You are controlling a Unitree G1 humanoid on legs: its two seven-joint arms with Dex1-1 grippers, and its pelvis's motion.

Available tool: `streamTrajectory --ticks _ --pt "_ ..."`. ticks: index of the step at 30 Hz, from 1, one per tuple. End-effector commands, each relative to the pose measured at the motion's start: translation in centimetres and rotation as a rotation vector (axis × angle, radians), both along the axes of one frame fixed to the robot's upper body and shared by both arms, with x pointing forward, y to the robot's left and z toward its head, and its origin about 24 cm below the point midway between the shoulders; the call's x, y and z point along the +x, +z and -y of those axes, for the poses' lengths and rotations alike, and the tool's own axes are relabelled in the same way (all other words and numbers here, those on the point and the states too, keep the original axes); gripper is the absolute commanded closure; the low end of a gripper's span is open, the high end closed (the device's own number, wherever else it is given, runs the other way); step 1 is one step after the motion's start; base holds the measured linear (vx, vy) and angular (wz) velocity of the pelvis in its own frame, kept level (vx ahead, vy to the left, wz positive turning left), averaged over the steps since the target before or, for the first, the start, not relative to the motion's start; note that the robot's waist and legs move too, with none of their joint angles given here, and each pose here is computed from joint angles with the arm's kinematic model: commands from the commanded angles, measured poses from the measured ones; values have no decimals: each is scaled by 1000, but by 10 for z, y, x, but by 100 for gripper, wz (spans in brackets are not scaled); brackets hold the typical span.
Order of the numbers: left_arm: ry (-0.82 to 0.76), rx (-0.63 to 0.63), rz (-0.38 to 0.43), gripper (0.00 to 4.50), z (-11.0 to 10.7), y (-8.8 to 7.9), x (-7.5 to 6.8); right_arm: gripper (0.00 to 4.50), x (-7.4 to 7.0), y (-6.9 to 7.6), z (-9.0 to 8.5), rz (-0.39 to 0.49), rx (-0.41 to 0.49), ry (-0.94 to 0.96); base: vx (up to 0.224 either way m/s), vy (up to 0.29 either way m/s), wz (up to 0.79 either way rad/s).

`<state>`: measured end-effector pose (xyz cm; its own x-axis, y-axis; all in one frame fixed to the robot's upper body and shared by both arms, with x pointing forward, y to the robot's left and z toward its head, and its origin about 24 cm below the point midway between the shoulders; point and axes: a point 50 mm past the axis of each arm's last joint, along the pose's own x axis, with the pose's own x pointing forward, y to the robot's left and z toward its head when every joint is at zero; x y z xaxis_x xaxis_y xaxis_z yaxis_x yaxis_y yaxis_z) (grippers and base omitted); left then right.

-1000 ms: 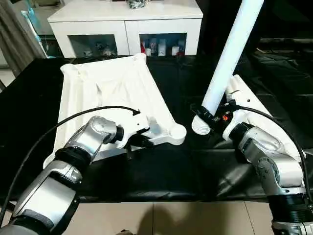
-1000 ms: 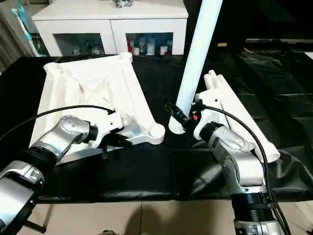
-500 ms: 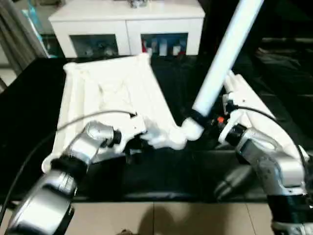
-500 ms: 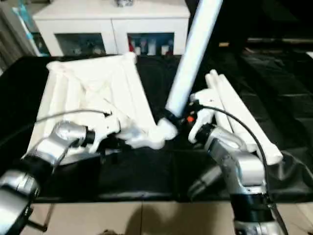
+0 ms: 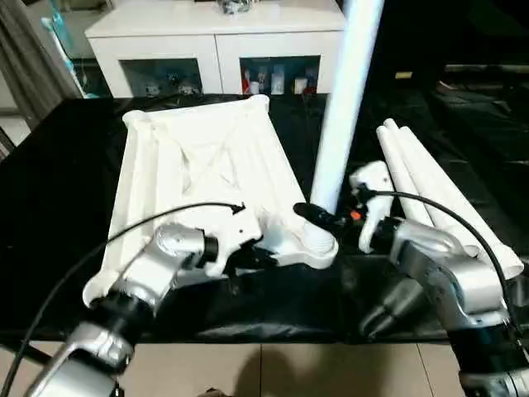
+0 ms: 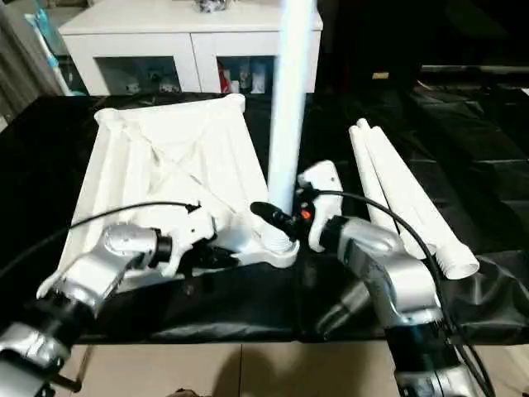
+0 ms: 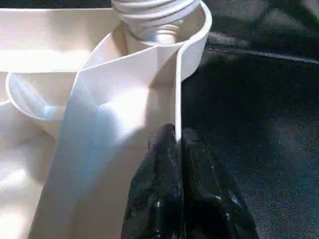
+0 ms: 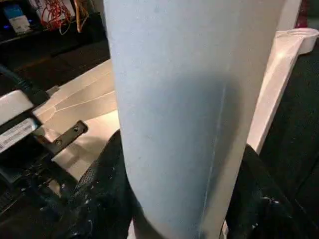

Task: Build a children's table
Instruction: Pick table leg

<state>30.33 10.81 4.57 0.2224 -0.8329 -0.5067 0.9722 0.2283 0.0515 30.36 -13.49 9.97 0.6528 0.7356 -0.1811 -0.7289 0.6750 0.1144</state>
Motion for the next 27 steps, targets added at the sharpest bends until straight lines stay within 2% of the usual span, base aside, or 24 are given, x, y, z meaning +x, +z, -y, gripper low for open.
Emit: streamTrajectory --ticks 1,5,13,20,27 --pt "0 18 -24 450 2 -9 -5 263 2 3 -2 16 -6 6 0 0 0" --pt "15 36 -18 450 1 -9 -2 263 -1 -6 -3 -32 -57 53 0 0 0" --pt "23 42 -8 450 1 -5 1 263 -1 -16 0 -80 -62 40 0 0 0" --pt "16 47 -7 450 2 -4 2 263 -2 -21 5 -95 -79 29 0 0 0" --pt "17 51 -5 450 0 -4 3 263 -1 -19 9 -94 -89 25 0 0 0"
